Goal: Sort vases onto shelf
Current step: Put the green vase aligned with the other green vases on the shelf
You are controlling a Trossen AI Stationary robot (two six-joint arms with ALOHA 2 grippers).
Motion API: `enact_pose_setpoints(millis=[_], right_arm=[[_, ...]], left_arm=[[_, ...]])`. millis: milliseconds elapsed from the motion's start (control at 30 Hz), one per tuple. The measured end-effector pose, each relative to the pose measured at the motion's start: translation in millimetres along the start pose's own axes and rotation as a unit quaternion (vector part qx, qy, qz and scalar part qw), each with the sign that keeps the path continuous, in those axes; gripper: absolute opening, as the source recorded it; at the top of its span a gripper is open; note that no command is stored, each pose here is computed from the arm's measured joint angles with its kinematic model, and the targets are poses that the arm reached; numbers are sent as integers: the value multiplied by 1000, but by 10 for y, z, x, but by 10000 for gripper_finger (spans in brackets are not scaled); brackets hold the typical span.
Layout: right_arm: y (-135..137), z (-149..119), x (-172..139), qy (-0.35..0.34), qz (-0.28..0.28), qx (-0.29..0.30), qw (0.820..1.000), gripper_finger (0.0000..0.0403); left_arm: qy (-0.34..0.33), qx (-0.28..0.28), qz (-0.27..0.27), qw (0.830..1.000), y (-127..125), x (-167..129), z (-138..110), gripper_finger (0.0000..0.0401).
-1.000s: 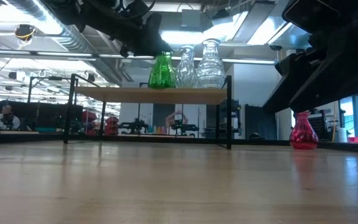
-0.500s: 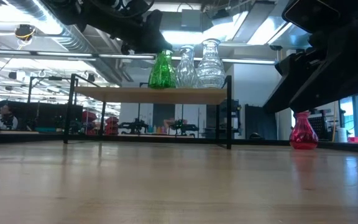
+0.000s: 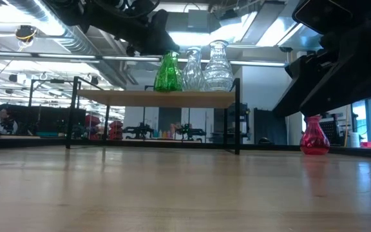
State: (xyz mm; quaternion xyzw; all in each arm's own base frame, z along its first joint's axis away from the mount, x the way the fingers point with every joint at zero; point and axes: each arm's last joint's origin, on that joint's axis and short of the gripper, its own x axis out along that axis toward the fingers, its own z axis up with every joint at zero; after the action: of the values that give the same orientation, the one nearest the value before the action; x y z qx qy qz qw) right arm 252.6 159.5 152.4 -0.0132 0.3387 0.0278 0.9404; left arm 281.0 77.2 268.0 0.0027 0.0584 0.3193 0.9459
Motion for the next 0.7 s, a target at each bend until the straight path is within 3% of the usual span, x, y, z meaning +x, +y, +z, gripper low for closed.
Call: enact_pose_setpoints(millis=[333, 600, 700], right_arm=[[0, 0, 0, 0, 0, 0, 1000, 253], [0, -3, 2, 1, 0, 0, 1000, 253], [1, -19, 17, 5, -2, -2, 1000, 253]], left_arm=[[-22, -1, 0, 1000, 9, -21, 62, 237], [-62, -21, -3, 998, 66, -212, 280, 237], [-48, -15, -31, 998, 19, -323, 308, 237]])
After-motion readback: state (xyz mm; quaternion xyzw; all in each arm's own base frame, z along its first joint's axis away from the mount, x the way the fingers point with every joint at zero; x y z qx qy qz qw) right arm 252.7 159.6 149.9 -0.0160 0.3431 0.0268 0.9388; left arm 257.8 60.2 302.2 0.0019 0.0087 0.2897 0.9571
